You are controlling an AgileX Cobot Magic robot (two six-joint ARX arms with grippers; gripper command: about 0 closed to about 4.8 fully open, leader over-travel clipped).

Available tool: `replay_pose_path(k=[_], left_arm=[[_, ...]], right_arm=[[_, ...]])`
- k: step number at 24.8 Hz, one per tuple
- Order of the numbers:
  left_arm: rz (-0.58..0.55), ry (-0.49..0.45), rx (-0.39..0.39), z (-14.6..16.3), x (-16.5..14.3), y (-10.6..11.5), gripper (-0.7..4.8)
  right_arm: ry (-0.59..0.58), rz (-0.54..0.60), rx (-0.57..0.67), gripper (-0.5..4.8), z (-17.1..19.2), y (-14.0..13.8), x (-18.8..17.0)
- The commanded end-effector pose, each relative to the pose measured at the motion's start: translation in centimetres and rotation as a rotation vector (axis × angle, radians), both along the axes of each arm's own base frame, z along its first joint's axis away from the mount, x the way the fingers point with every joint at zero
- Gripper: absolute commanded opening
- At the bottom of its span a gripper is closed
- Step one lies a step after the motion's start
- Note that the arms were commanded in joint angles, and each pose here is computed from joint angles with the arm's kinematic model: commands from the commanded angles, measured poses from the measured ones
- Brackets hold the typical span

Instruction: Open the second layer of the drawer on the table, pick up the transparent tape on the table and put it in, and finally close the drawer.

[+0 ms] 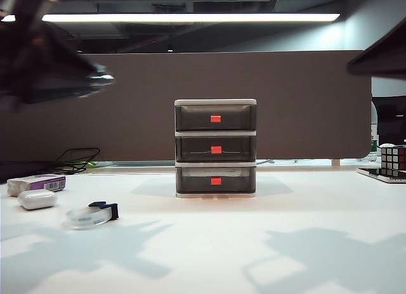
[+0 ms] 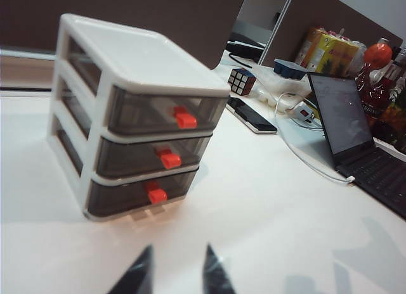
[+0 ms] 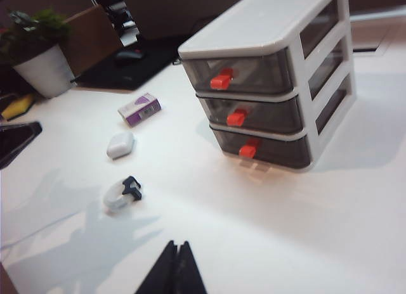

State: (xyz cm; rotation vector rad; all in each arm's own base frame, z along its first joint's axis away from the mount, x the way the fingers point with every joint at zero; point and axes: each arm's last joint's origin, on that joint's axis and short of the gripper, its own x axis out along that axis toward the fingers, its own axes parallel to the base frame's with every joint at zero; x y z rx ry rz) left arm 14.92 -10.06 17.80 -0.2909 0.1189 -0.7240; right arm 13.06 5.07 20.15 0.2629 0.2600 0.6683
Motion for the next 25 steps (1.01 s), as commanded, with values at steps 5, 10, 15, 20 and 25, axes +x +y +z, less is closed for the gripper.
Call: replay_pose_path(k=[5,10,15,20,25], left_arm=[[-0.189,0.028,-0.053,1.1,4.6,-3.5,1.25],[-0.172,0.125,-0.164,1.1,6.0,-4.8,1.25],[-0.040,0.094,-0.112,0.6,5.9,-5.8,1.25],[0.033,0.019,0.052,-0.6,5.2,-9.6,1.25],[0.129,-0.011,0.103,-0.9,5.6,-12.2,1.25]], right_arm=[[0.048,0.118,-0.052,-0.05,2.2,2.3,5.2],[0.068,0.161,-0.076,-0.05,3.4,3.7,8.7],[0.041,0.176,-0.113,-0.05,3.7,4.1,10.1],[0.052,0.181,-0.115,-0.05,3.8,4.1,10.6],[0.084,0.293,-0.146,-0.05,3.7,4.4,12.2]])
